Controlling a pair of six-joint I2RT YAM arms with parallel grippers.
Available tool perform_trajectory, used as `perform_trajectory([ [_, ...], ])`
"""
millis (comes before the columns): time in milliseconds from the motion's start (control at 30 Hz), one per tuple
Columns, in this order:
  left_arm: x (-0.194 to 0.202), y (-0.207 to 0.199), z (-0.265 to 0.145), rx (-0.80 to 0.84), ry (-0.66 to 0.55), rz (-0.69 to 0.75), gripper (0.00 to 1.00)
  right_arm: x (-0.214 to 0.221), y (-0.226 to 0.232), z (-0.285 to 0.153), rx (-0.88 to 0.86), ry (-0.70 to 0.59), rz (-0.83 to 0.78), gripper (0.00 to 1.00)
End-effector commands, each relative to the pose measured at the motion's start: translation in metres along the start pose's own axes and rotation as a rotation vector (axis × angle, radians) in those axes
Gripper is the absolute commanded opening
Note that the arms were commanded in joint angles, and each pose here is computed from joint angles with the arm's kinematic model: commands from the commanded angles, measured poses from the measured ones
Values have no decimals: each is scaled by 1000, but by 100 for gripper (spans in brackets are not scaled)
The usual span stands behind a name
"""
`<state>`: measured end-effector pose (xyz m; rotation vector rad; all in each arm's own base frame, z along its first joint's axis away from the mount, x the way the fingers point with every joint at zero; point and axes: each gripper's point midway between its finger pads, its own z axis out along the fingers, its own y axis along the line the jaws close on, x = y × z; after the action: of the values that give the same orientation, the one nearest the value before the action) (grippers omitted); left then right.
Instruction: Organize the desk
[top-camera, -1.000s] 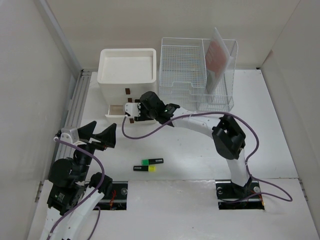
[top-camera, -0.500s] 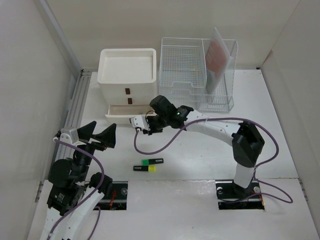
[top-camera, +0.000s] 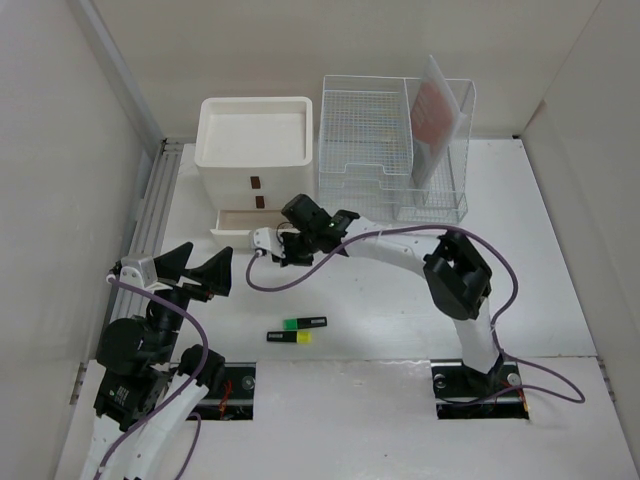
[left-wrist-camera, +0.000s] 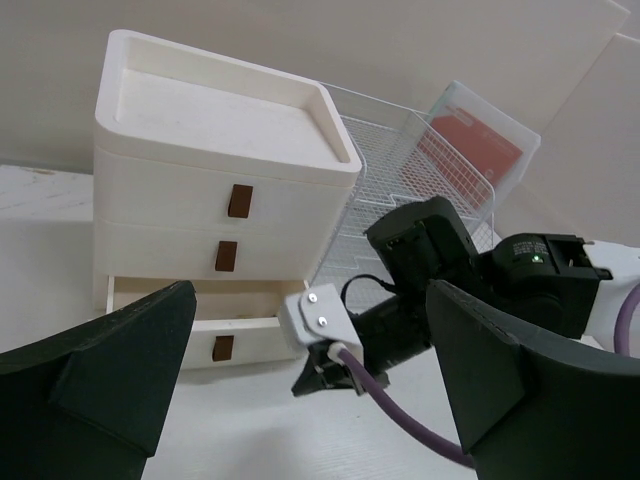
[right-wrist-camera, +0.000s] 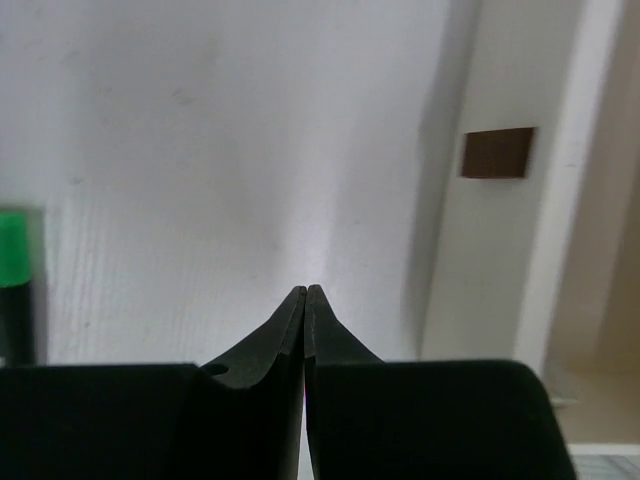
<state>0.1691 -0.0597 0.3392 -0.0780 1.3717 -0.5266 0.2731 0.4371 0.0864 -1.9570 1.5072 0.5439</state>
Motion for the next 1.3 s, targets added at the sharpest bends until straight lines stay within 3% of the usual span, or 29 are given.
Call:
perform_trajectory([
  [0,-8,-3,1,10,-33,-12,100,-33,-44,2,173,-55,40,6],
  [733,-8,-3,1,10,-33,-12,100,-25,-103,20,490,1,118,5],
  [1267,-8,-3,1,10,-33,-12,100,-17,-112,30,552,34,121,4],
])
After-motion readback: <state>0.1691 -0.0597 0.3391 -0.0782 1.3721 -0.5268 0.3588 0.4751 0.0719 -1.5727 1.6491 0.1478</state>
